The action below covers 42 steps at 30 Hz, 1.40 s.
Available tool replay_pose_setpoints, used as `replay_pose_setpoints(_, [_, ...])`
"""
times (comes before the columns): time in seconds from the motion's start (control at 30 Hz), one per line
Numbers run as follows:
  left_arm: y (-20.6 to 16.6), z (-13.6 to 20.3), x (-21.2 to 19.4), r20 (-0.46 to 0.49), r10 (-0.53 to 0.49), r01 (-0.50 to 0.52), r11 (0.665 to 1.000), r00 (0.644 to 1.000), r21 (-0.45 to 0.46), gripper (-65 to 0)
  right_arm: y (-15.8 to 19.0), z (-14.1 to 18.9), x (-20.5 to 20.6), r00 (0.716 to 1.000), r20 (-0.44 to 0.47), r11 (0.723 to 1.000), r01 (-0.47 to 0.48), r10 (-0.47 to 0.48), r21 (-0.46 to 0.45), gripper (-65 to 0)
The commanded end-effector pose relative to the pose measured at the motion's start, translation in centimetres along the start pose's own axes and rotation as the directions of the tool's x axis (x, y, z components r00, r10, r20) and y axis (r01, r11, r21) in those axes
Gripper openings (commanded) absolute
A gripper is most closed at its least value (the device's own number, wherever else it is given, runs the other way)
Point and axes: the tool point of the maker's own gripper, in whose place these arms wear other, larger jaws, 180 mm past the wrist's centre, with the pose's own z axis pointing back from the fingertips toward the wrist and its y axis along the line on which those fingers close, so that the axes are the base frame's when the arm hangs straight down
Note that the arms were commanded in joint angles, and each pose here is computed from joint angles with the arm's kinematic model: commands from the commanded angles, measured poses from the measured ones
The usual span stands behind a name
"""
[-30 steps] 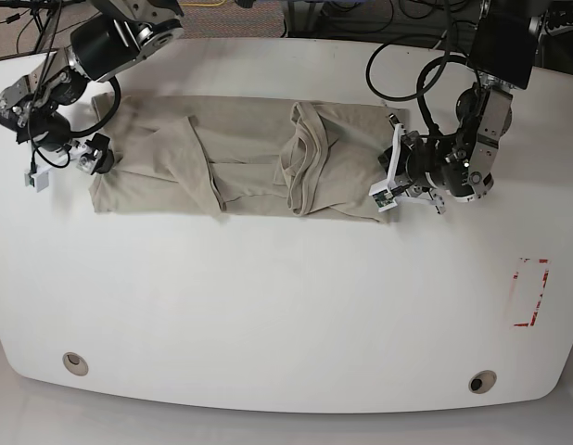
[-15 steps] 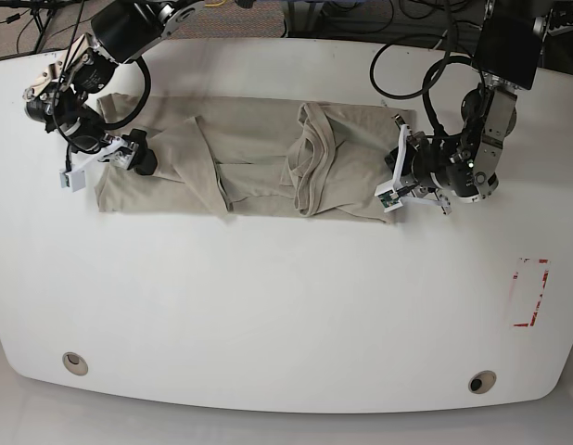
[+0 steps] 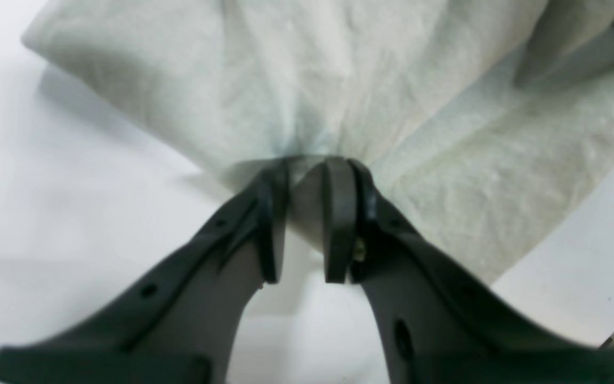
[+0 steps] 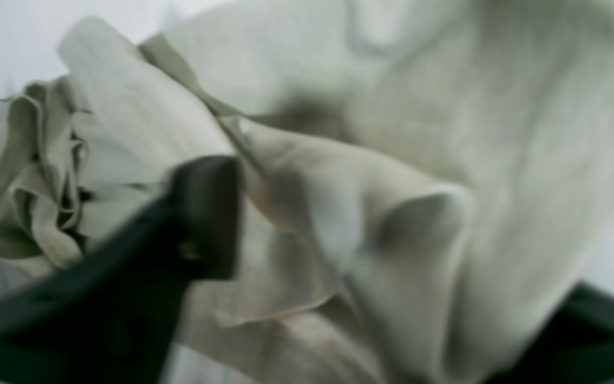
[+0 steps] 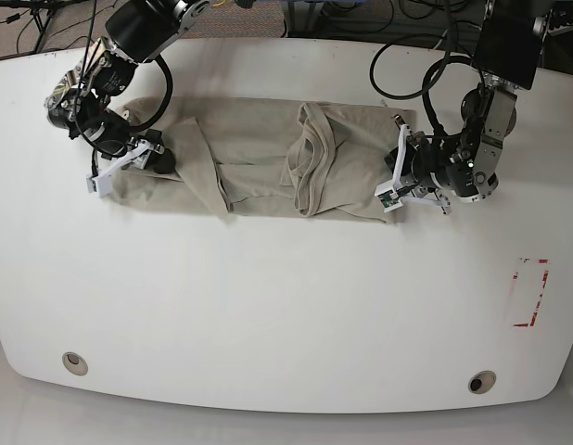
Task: Layout the t-shirt on the table in an organized manner, then fold the t-shirt properly
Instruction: 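Reposition both grippers onto the ends of the folded shirt, then grasp both shirt ends and fold them together toward the middle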
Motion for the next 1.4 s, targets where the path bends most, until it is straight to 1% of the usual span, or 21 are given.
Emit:
replay_pose_setpoints(0.0, [0.8, 0.4, -0.4, -0.023, -0.005, 0.006, 1.0, 1.0, 0.027, -54.9, -0.1, 0.4, 1.1, 0.999, 0.024, 1.0, -0.021, 0.021, -0.008, -49.6])
replay_pose_setpoints(0.03, [0.9, 0.4, -0.4, -0.023, -0.005, 0.006, 1.0, 1.0, 0.028, -54.9, -0.2, 0.6, 1.4, 0.999, 0.026, 1.0, -0.027, 0.028, -0.013, -55.2])
replay_pose_setpoints(0.1, [0.9, 0.4, -0.2, -0.019, -0.006, 0.006, 1.0, 1.0, 0.028, -54.9, -0.6, 0.9, 1.8, 0.999, 0.03, 0.999, -0.035, 0.036, -0.023, -60.4])
replay_pose_setpoints(0.27, [0.6, 0.1, -0.1, -0.021, -0.003, 0.004, 1.0, 1.0, 0.018, -54.9, -1.1, 1.7, 2.7, 0.997, 0.044, 0.997, -0.063, 0.065, -0.05, -60.6])
replay_pose_setpoints(0.33, [0.2, -0.4, 0.9, 0.0, 0.004, -0.004, 1.0, 1.0, 0.002, -54.9, -0.9, 2.4, 3.5, 0.993, 0.062, 0.993, -0.096, 0.1, -0.068, -60.6])
replay_pose_setpoints(0.4, [0.4, -0.8, 2.0, 0.013, 0.013, -0.013, 1.0, 1.0, -0.001, -54.9, 0.6, 2.7, 4.5, 0.982, 0.071, 0.982, -0.173, 0.178, -0.071, -60.6])
replay_pose_setpoints(0.43, [0.5, -1.0, 2.2, 0.01, 0.016, -0.016, 1.0, 1.0, -0.001, -54.9, 1.1, 2.8, 4.8, 0.977, 0.073, 0.978, -0.195, 0.2, -0.071, -60.6])
replay_pose_setpoints(0.6, [0.3, -2.8, 3.1, -0.031, 0.018, -0.017, 1.0, 0.999, 0.013, -54.9, 4.6, 3.6, 6.2, 0.93, 0.094, 0.934, -0.349, 0.356, -0.079, -60.6])
replay_pose_setpoints(0.77, [0.2, -4.2, 5.3, -0.069, -0.01, 0.014, 0.998, 0.998, 0.055, -54.9, 9.3, 3.0, 6.6, 0.878, 0.12, 0.885, -0.465, 0.464, -0.023, -60.6])
replay_pose_setpoints(0.83, [0.0, -4.5, 6.1, -0.067, -0.023, 0.028, 0.997, 0.997, 0.068, -54.9, 11.0, 2.7, 6.5, 0.863, 0.131, 0.87, -0.493, 0.488, 0.002, -60.6])
replay_pose_setpoints(0.93, [-0.4, -4.8, 7.7, -0.039, -0.043, 0.046, 0.995, 0.998, 0.085, -54.9, 13.4, 2.0, 6.2, 0.846, 0.145, 0.85, -0.525, 0.514, 0.05, -60.6])
replay_pose_setpoints(1.1, [-1.1, -5.0, 9.4, -0.022, -0.059, 0.061, 0.994, 0.998, 0.094, -54.9, 16.3, 0.9, 5.6, 0.836, 0.163, 0.831, -0.544, 0.525, 0.118, -60.6])
replay_pose_setpoints(1.23, [-1.6, -5.1, 10.2, -0.008, -0.061, 0.062, 0.994, 0.998, 0.087, -54.9, 19.1, 0.2, 5.5, 0.819, 0.211, 0.804, -0.569, 0.534, 0.174, -60.6])
replay_pose_setpoints(1.3, [-1.6, -5.1, 10.2, -0.008, -0.061, 0.062, 0.994, 0.998, 0.087, -54.9, 20.7, -0.1, 5.4, 0.804, 0.237, 0.781, -0.59, 0.545, 0.206, -60.6])
replay_pose_setpoints(1.33, [-1.6, -5.1, 10.2, -0.008, -0.061, 0.062, 0.994, 0.998, 0.087, -54.9, 21.0, -0.1, 5.3, 0.801, 0.241, 0.776, -0.594, 0.547, 0.212, -60.6])
replay_pose_setpoints(1.37, [-1.7, -5.1, 10.2, -0.007, -0.061, 0.062, 0.994, 0.998, 0.087, -54.9, 21.9, -0.2, 5.2, 0.792, 0.254, 0.761, -0.607, 0.555, 0.229, -60.6])
